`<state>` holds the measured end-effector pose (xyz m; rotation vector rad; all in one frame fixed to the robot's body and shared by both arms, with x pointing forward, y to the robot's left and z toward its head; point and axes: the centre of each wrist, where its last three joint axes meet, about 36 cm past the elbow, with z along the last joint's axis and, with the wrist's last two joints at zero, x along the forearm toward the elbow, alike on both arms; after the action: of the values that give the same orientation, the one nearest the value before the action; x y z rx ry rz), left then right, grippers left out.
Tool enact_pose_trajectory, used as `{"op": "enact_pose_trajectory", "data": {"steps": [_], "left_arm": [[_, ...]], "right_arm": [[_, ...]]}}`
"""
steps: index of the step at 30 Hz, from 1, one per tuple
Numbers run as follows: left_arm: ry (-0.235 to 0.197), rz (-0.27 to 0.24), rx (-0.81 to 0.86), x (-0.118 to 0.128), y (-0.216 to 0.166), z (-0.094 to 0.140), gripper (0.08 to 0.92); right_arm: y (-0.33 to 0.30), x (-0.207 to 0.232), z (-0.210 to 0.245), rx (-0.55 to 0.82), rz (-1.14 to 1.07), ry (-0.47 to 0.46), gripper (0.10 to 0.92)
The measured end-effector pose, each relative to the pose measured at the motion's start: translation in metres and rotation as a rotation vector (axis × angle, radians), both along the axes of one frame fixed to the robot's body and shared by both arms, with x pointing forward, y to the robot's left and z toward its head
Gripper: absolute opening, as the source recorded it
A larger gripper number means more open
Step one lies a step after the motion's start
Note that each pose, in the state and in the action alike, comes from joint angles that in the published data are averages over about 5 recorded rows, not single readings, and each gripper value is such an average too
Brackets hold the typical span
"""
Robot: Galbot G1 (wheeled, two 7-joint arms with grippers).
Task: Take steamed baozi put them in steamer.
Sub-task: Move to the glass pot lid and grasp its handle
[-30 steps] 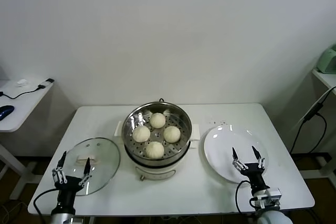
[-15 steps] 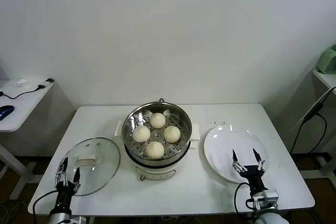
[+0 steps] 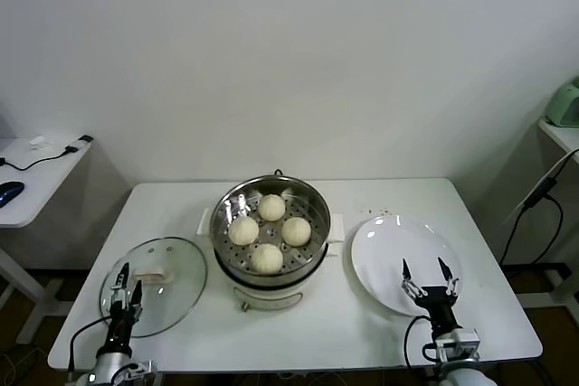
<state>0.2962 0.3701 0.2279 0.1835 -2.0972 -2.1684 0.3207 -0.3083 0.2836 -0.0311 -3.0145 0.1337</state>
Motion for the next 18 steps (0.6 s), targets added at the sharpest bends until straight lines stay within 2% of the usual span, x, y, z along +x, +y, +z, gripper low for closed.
{"op": "enact_pose_trajectory", "data": {"steps": [12,18], "left_arm": [[0.013,0.01,0.018,0.021,-0.004,-0.003,0.814],[0.025,0.014,0.012,0.026,-0.009,-0.007,0.671]], "right_arm": [[0.006,0.002,-0.002,-0.005,0.002,0.001,0.823],[0.006,0.002,-0.002,-0.008,0.001,0.0,0.823]]}}
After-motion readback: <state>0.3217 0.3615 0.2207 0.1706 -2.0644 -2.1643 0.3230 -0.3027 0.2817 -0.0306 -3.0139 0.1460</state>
